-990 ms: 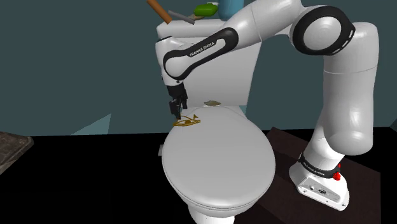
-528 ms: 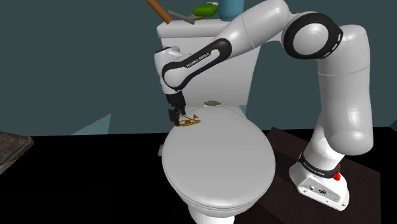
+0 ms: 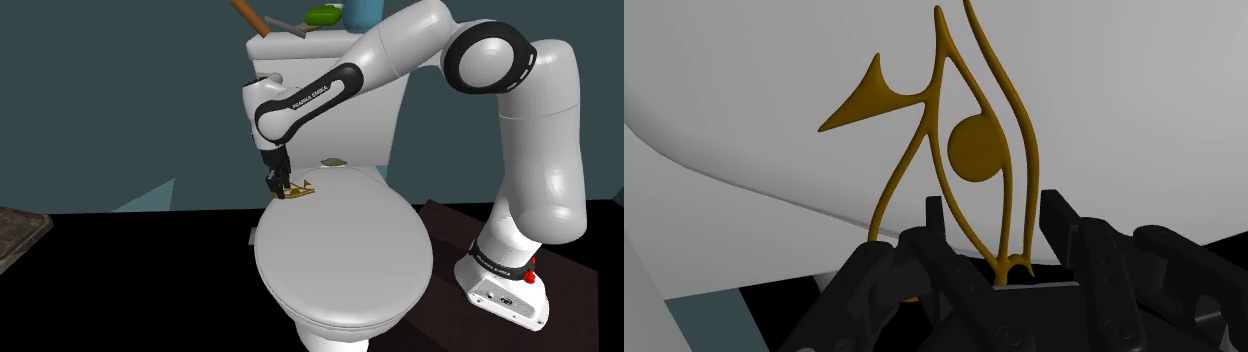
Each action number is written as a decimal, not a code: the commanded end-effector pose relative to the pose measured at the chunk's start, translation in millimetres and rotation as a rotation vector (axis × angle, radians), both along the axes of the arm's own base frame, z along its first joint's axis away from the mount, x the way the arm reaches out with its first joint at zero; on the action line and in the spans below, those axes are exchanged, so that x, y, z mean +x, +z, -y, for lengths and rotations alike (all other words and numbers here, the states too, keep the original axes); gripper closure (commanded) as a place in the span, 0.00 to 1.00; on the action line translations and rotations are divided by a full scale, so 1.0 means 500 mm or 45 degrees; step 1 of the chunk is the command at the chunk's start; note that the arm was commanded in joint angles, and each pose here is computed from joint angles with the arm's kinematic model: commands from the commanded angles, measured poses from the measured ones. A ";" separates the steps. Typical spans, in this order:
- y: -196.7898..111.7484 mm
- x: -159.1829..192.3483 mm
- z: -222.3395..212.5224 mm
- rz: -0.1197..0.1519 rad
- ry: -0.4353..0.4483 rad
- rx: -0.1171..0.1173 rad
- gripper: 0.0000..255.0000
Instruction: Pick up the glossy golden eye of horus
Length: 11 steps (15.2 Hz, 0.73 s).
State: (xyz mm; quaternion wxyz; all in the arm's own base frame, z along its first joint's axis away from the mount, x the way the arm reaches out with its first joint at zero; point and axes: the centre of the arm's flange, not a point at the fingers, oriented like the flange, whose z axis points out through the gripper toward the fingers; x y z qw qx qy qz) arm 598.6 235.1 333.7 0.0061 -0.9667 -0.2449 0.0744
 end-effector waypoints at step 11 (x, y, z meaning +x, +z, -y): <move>0.072 -0.001 0.002 -0.002 -0.001 -0.001 1.00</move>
